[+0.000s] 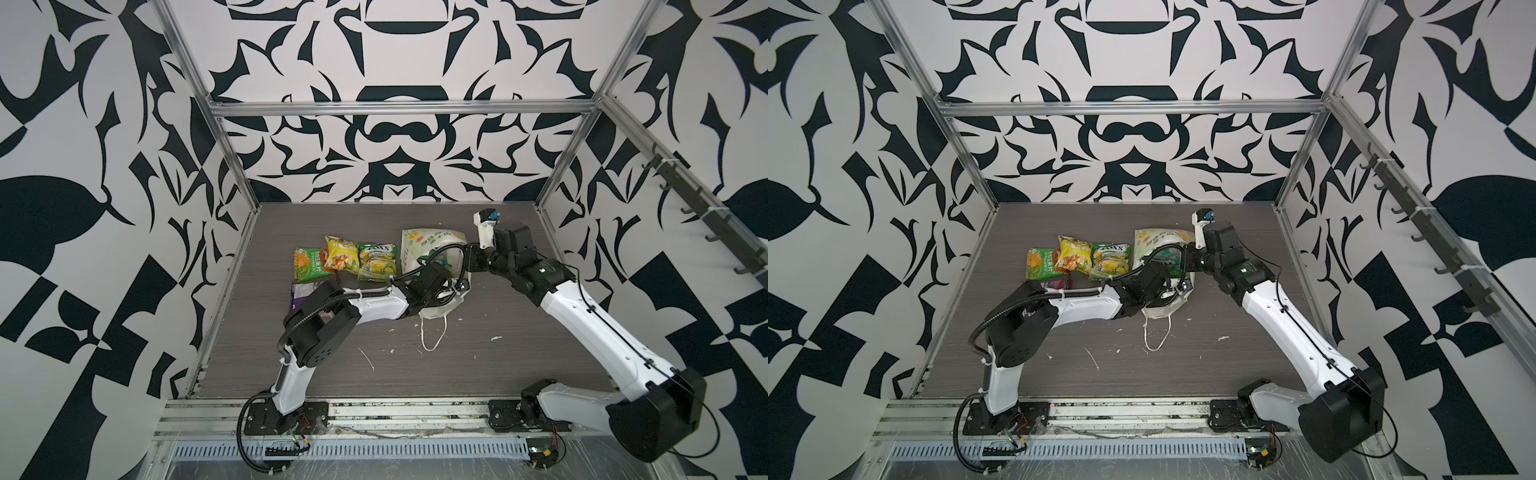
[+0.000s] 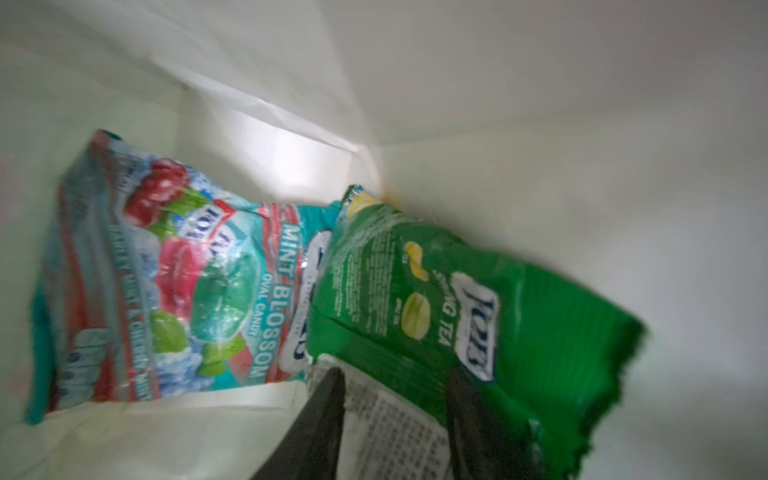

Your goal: Take the snacks out of the paper bag

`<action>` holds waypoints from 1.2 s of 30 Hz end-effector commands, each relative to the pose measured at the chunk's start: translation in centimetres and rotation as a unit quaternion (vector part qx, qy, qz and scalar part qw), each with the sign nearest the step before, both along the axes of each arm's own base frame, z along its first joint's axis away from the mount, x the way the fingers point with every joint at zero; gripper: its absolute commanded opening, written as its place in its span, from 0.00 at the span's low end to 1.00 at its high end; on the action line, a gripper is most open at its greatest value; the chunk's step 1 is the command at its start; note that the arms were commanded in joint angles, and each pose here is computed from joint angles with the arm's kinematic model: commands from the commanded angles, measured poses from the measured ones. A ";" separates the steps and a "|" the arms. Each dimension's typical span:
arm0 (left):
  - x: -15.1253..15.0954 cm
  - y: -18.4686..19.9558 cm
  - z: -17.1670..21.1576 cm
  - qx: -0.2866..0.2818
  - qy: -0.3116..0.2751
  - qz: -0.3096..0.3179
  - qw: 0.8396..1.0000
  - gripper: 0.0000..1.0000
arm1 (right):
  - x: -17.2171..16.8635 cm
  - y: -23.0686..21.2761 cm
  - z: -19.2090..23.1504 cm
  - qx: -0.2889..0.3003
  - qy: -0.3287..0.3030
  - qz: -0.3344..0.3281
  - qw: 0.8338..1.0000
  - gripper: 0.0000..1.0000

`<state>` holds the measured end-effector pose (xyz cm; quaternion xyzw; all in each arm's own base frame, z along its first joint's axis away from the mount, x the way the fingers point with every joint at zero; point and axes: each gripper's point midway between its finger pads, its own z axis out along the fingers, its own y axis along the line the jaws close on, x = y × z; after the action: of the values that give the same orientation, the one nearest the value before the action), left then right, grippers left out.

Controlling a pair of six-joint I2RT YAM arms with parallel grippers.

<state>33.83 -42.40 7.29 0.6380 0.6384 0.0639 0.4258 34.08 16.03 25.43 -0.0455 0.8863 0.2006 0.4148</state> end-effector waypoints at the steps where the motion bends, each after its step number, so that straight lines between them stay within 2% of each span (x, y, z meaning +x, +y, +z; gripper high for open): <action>1: 1.2 -0.3 -1.0 0.009 -0.018 0.004 1.000 0.27 | 0.6 1.1 4.6 0.043 -0.057 0.011 0.997 0.00; 3: 1.9 -0.3 -0.9 0.005 -0.024 0.012 1.000 0.22 | 0.6 1.0 4.6 0.043 -0.059 0.010 0.997 0.00; 5: 2.6 -0.2 -0.6 0.000 -0.036 0.024 0.999 0.11 | 0.6 0.9 4.6 0.040 -0.059 0.009 0.997 0.00; 9: 3.3 -0.3 0.4 -0.016 -0.052 0.037 0.998 0.00 | 0.6 0.5 4.4 0.034 -0.061 0.001 0.998 0.00; 19: 1.5 0.3 6.4 -0.107 -0.059 0.047 0.991 0.00 | 1.5 -1.1 2.8 -0.001 -0.052 -0.043 0.998 0.00; 24: 0.1 0.9 7.7 -0.127 -0.057 0.042 0.989 0.00 | 1.8 -1.2 2.5 -0.007 -0.050 -0.047 0.998 0.00; 27: -0.8 0.9 7.5 -0.123 -0.037 0.026 0.991 0.00 | 1.9 -1.0 2.4 -0.007 -0.048 -0.045 0.998 0.00; 30: -1.2 0.7 6.6 -0.116 -0.022 0.011 0.993 0.23 | 2.0 -0.9 2.3 -0.007 -0.047 -0.043 0.998 0.00; 33: -1.3 0.3 5.3 -0.095 -0.012 -0.008 0.995 0.53 | 2.0 -0.9 2.3 -0.004 -0.048 -0.042 0.998 0.00; 36: -0.8 0.2 3.8 -0.057 -0.014 -0.011 0.998 0.65 | 2.0 -0.8 2.5 -0.002 -0.049 -0.040 0.998 0.00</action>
<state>33.01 -42.03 13.11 0.5914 0.6321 0.0229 0.5003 35.37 14.93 25.19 -0.0253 0.8861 0.1661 0.4320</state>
